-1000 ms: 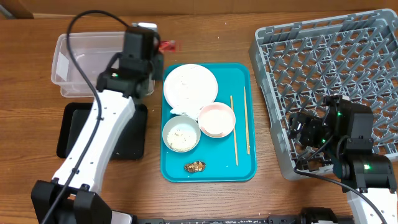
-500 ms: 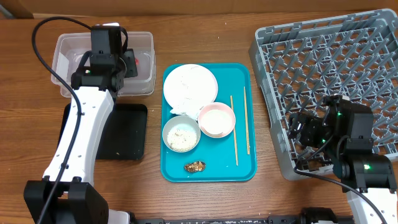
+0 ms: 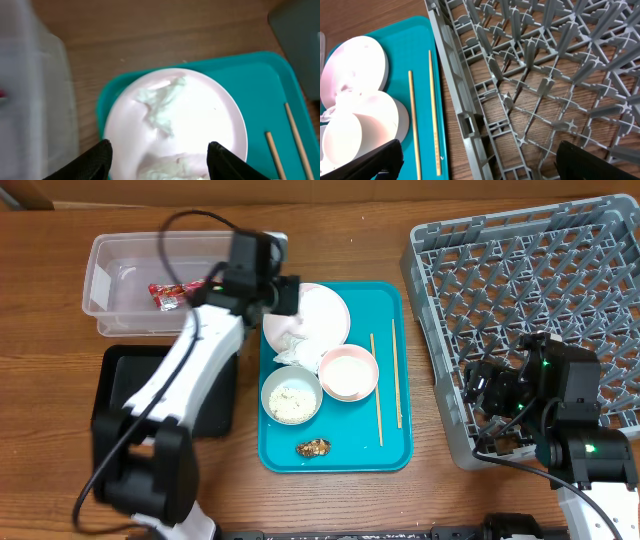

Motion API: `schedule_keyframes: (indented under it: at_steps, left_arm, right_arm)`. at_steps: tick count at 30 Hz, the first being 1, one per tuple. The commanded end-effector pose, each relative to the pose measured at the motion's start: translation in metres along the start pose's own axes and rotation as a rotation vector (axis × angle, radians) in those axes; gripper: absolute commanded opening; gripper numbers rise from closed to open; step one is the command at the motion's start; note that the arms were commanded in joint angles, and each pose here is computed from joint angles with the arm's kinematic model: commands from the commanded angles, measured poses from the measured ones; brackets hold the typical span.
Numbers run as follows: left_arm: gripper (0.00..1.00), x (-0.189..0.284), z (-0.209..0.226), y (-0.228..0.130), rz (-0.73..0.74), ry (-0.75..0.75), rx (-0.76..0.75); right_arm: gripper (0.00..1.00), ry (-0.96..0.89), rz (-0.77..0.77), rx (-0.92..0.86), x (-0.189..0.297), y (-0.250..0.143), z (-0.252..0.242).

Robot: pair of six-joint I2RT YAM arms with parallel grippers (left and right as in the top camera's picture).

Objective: Sort waste into correct bins and load items into the dishwasher
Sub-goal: 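Return the left gripper to the plate and grasp the white tissue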

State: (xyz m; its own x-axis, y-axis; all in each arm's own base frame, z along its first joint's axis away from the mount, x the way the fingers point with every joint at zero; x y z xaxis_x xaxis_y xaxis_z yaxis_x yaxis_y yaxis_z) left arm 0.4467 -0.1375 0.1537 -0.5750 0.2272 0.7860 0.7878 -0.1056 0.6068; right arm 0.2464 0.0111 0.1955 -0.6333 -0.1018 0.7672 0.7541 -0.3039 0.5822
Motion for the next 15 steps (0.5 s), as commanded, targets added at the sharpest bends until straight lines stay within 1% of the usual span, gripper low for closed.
schedule_keyframes:
  at_steps: [1, 4, 10, 12, 13, 15]
  left_arm:
    - [0.65, -0.041, -0.013, -0.021, 0.074, -0.029, -0.015]
    - [0.66, -0.071, -0.017, -0.036, 0.111, -0.033, -0.025]
    - [0.64, -0.102, -0.013, -0.058, 0.167, -0.026, -0.022]
    - [0.56, -0.108, -0.012, -0.064, 0.184, -0.023, -0.021]
    - [0.48, -0.109, -0.012, -0.065, 0.187, -0.022, -0.021]
    - [0.21, -0.109, -0.011, -0.065, 0.185, -0.019, -0.022]
  right_arm:
    - [1.00, 0.019, -0.039, 0.010, 0.010, 0.012, 0.006]
    - [1.00, 0.019, -0.039, 0.010, 0.010, 0.012, 0.006]
    - [1.00, 0.018, -0.036, 0.010, 0.010, 0.011, 0.006]
    - [1.00, 0.017, -0.033, 0.009, 0.010, 0.011, 0.006]
    - [1.00, 0.017, -0.032, 0.009, 0.010, 0.010, 0.006]
    - [1.00, 0.016, -0.030, 0.009, 0.010, 0.010, 0.006]
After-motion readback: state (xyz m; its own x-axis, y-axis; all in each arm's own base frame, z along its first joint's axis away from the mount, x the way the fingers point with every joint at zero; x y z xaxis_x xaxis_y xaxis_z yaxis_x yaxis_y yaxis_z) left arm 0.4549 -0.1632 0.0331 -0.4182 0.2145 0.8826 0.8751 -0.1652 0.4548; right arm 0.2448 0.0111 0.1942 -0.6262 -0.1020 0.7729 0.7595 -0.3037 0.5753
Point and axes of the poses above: each gripper's point midway between its finger pads, its own x axis back along the fingers, its own z axis along the line the jaws close on, y = z × x, the point moved 2 cm from there along x, back along the fingers, and after that the axes turned 2 degrees about -x, right-handed, at the moved point
